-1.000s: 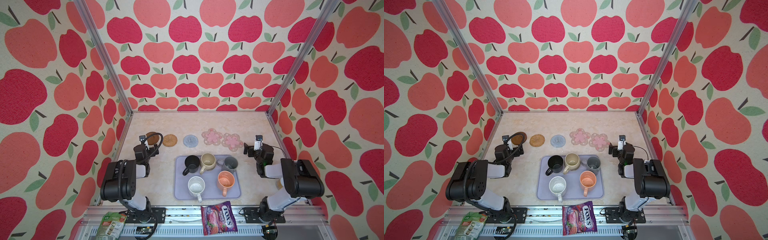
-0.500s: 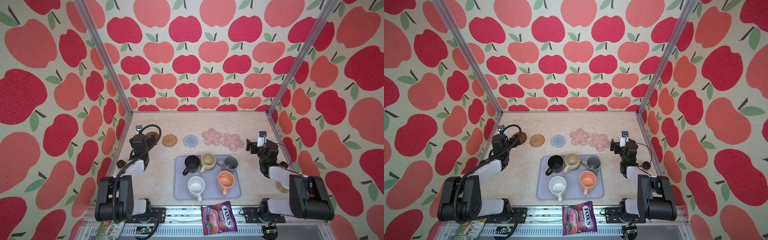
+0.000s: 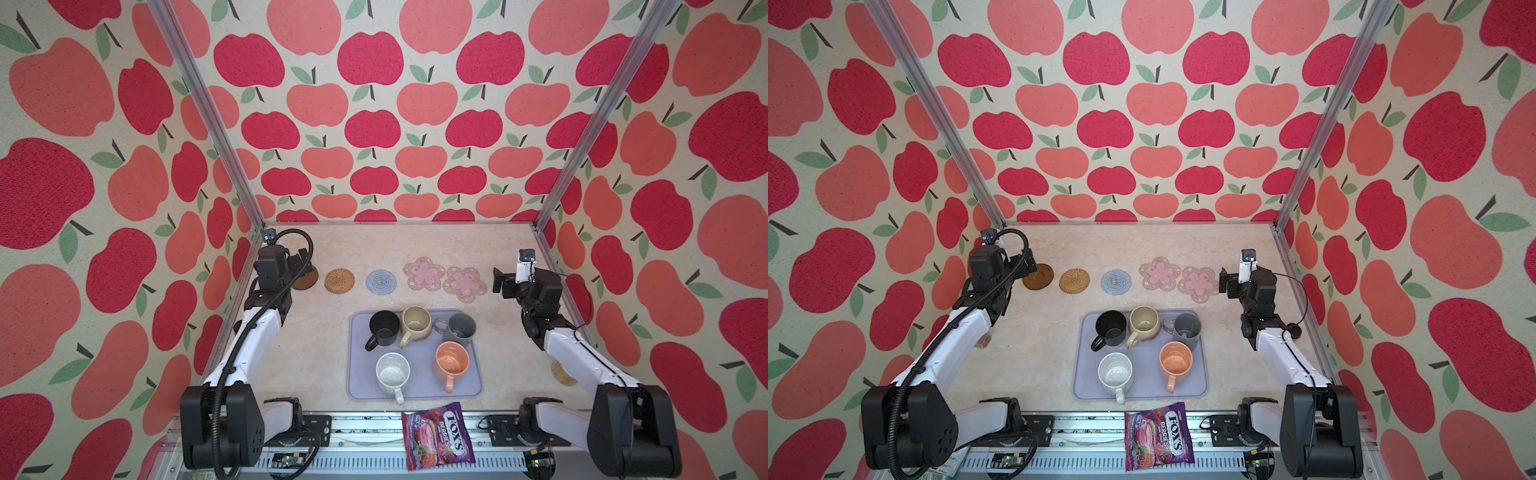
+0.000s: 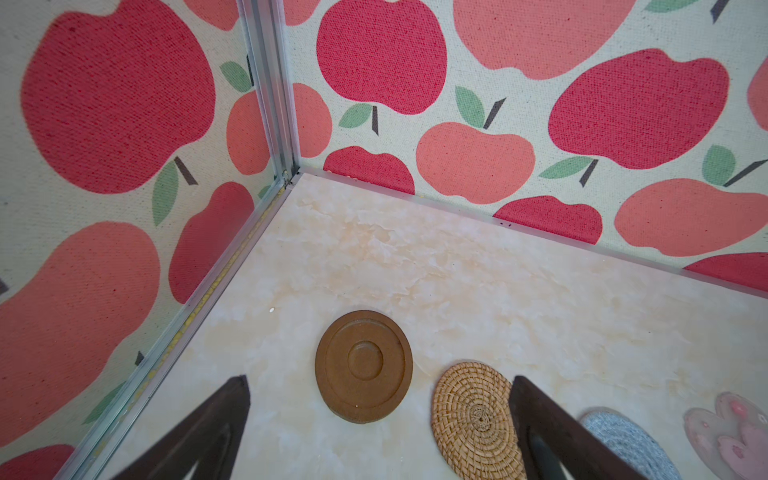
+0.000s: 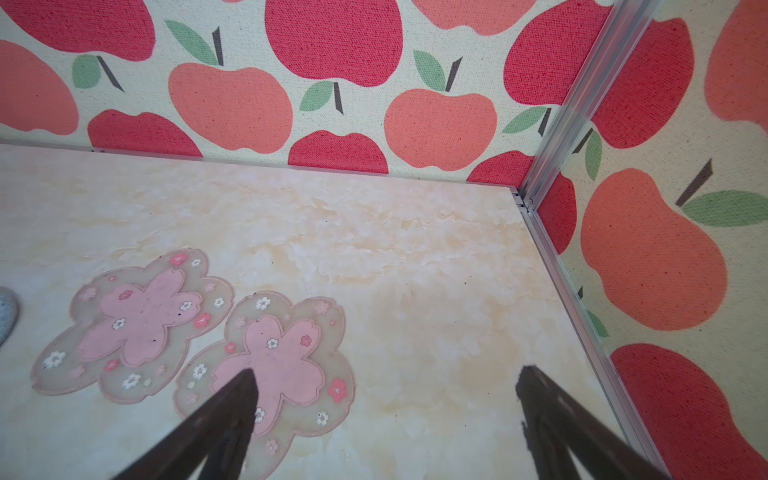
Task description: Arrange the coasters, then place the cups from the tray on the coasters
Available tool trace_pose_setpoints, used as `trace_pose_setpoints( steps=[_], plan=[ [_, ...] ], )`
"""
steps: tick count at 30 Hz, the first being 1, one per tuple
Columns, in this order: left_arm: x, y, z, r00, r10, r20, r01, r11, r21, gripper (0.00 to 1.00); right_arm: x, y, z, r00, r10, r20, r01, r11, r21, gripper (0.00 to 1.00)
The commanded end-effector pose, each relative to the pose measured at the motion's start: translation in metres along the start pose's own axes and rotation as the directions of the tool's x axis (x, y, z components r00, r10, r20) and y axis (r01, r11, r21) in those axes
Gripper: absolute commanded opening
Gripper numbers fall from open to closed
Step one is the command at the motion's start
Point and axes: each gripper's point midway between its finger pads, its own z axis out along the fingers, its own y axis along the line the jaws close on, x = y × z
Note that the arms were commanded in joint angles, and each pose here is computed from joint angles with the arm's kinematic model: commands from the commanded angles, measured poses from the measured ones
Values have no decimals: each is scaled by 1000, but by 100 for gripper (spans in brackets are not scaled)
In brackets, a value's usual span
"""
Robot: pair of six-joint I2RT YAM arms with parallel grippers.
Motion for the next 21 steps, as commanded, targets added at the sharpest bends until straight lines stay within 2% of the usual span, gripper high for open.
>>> trace_pose_setpoints(
  steps=[1,11,19,21],
  plan=[
    [7,-14,-5,998,-33,-58,37,997,63,99,-16,4,-6,1000,-3,0,3,1000,-4,99],
    [6,-44,6,996,13,-86,0,989,147,99,-34,13,-14,1000,22,-3,-22,999,-28,99],
    [6,-84,11,992,39,-118,-8,967,254,82,-27,15,-14,994,94,-48,-95,995,-16,99],
    [10,-93,15,988,7,-154,35,963,266,68,-25,16,-14,990,124,-62,-126,992,-19,99]
  ],
)
